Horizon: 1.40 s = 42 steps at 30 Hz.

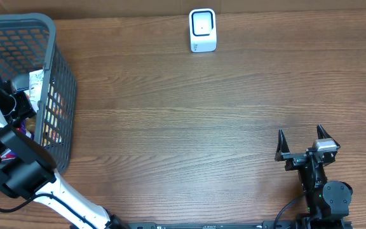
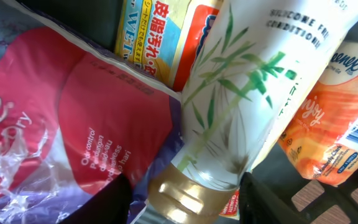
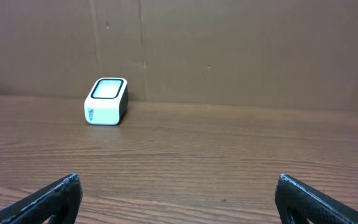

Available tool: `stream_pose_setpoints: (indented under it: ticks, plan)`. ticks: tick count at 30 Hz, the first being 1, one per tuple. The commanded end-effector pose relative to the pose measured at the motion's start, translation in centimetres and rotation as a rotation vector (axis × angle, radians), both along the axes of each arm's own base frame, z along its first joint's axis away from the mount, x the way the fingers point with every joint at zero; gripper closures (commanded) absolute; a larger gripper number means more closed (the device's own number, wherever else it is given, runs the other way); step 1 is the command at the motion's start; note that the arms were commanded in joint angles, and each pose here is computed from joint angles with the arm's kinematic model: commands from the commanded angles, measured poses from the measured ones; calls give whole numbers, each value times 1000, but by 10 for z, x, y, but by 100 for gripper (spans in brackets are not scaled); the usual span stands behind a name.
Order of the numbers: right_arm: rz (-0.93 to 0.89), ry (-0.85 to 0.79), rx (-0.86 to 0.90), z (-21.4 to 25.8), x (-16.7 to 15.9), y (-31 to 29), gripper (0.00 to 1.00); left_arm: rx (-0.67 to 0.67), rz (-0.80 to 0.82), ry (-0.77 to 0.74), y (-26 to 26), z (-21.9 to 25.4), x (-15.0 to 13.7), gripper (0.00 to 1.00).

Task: Scan the item barcode
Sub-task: 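Reach the left gripper into the grey basket toward the white tube, then grasp the white-green shampoo tube with the left gripper and lift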

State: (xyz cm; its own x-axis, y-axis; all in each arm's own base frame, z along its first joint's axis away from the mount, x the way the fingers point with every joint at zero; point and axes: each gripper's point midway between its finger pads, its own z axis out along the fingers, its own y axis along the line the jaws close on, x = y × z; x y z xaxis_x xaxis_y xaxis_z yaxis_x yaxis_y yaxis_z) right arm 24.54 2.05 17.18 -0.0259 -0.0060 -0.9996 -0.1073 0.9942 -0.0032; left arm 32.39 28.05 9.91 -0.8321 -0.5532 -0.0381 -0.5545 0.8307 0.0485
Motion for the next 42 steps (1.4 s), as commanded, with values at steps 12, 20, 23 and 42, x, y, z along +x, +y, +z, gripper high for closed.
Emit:
stream_pose_setpoints:
  ticks: [12, 20, 23, 42]
  plan:
    - [-1, -5, 0, -1, 0, 0, 0, -18, -141, -319, -17, 28, 79, 20]
    - [-1, -5, 0, -1, 0, 0, 0, 93, -104, -183, -4, 8, 61, 31]
    - [-1, -5, 0, -1, 0, 0, 0, 90, -98, -151, -4, 1, 53, 35]
    - [-1, -5, 0, -1, 0, 0, 0, 66, -53, -160, -7, -9, 52, 96]
